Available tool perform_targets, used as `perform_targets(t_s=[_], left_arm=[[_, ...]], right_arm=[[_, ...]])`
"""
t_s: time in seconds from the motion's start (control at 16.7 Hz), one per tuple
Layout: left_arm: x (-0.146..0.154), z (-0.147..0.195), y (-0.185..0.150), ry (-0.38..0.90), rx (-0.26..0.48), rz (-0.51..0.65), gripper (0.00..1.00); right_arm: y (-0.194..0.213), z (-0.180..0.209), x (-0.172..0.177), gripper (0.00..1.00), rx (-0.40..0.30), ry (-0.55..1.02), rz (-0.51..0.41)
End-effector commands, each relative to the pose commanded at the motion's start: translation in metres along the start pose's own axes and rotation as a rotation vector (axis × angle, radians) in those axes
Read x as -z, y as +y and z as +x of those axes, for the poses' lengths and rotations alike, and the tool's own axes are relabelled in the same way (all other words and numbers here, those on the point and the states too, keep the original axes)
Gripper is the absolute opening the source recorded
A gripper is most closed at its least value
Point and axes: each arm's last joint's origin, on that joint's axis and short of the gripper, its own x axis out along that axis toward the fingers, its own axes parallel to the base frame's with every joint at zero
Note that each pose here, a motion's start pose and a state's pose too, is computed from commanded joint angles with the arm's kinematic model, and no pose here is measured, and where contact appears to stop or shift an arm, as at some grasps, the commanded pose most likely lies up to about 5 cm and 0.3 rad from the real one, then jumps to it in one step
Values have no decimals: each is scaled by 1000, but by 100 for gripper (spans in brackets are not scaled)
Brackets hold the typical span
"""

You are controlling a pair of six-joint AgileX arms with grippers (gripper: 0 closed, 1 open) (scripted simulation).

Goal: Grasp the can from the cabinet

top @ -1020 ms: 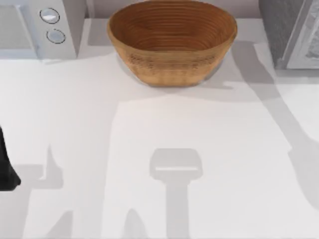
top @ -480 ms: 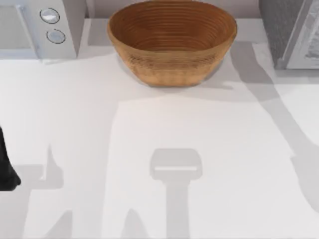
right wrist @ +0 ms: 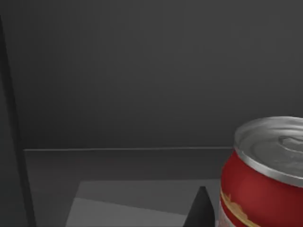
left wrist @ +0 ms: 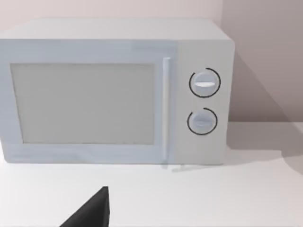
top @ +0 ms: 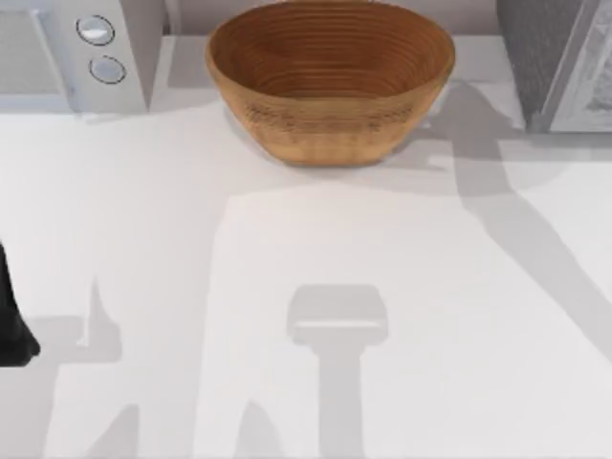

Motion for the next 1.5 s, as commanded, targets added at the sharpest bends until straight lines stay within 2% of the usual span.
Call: perform_targets(t_s=[0.12, 0.54, 0.84, 1.02, 1.26, 1.5], left_arm=[[0, 0, 0, 0, 0, 0, 100], [0, 0, 0, 0, 0, 0, 100], [0, 0, 0, 0, 0, 0, 100], [0, 0, 0, 0, 0, 0, 100], [0, 0, 0, 0, 0, 0, 100], [0, 0, 0, 0, 0, 0, 100]], right_arm=[[-3, -17, -3, 0, -1, 4, -3], [-9, -21, -3, 0, 1, -2, 2], [-35, -35, 20, 0, 3, -3, -2], [-57, -48, 51, 0, 4, 7, -11], [-87, -74, 110, 0, 2, 7, -11], [-109, -95, 196, 0, -2, 31, -16]])
